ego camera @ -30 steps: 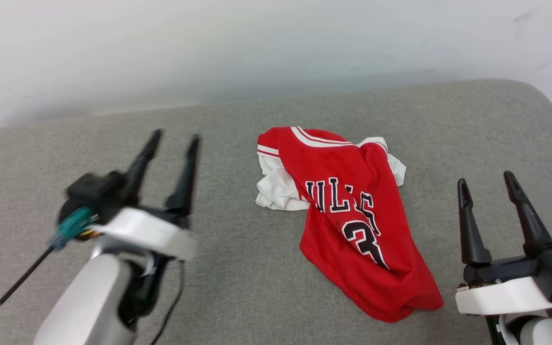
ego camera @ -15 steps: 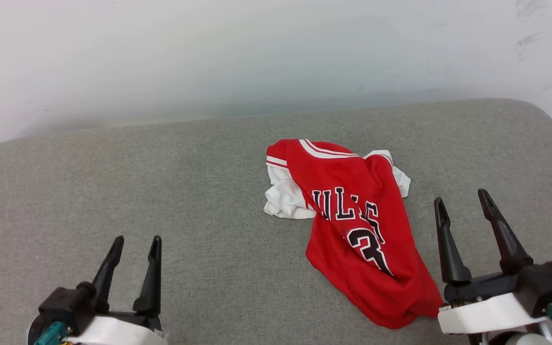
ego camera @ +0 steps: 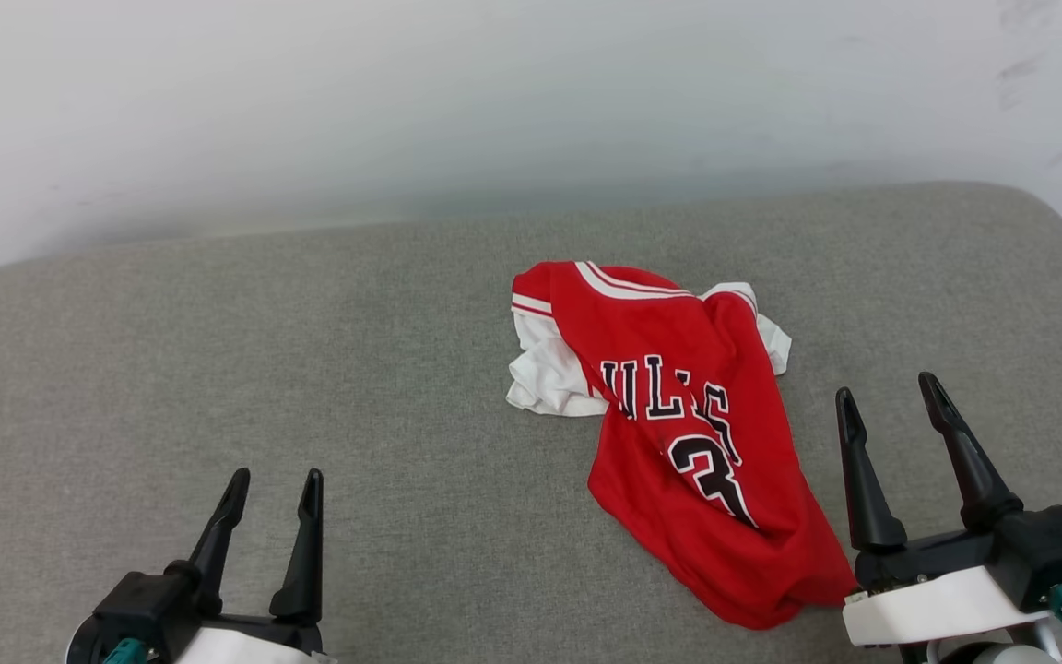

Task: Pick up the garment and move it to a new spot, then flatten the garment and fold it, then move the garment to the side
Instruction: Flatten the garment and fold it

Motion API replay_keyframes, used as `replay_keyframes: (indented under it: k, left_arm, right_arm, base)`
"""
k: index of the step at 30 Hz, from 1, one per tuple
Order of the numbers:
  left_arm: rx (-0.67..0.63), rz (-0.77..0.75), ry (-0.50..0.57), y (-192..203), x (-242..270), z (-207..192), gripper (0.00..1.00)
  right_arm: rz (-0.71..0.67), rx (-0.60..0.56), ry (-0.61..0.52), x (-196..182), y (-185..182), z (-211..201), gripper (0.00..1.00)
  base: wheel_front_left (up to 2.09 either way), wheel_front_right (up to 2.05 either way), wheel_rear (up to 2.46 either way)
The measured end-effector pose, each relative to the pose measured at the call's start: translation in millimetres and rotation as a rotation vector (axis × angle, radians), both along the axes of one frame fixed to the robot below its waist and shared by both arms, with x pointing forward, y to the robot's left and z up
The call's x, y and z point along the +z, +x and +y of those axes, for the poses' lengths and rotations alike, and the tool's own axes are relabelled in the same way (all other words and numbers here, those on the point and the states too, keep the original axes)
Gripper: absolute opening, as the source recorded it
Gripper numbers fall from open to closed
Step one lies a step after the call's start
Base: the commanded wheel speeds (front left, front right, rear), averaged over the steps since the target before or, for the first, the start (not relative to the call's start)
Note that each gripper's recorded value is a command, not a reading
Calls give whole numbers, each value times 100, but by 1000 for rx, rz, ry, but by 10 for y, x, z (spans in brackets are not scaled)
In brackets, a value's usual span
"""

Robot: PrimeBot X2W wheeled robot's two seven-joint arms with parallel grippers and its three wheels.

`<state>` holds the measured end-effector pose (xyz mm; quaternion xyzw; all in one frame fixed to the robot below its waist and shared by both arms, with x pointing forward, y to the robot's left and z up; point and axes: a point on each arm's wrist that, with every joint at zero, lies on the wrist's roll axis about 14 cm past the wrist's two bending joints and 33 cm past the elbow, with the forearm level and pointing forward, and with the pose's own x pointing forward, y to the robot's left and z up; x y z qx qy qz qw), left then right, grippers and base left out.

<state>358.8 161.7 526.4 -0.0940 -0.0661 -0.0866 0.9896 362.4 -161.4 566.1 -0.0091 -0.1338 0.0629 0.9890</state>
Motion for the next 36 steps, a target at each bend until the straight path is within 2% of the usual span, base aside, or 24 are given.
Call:
replay_keyframes:
  k: [5, 10, 16, 20, 21, 23, 30, 36]
  left_arm:
    - [-67, 10, 20, 136, -45, -145, 100]
    - [-213, 47, 56, 506, 27, -431, 100]
    - [-449, 214, 103, 1010, 105, -879, 100]
    - [-629, 443, 86, 1153, -54, -1227, 100]
    - [-659, 499, 133, 1189, -121, -1250, 100]
    - [-688, 593, 227, 1295, -241, -1213, 100]
    - [-776, 865, 285, 1470, -731, -1339, 100]
    - [-783, 970, 318, 1546, -1128, -1423, 100]
  right_arm:
    - [37, -8, 0, -122, 55, -25, 100]
    - [68, -45, 2, -227, 186, -154, 100]
    - [115, -69, -12, -408, 351, -237, 100]
    - [140, -68, -14, -518, 472, -237, 100]
    - [149, -67, -12, -556, 494, -236, 100]
    - [158, -67, -10, -600, 556, -241, 100]
    - [213, -98, 7, -820, 654, -354, 100]
    - [236, -123, 12, -913, 687, -444, 100]
  base:
    - [0, 0, 0]
    - [0, 0, 0]
    - [0, 0, 0]
    - [0, 0, 0]
    - [0, 0, 0]
    - [0, 0, 0]
    - [0, 0, 0]
    - [0, 0, 0]
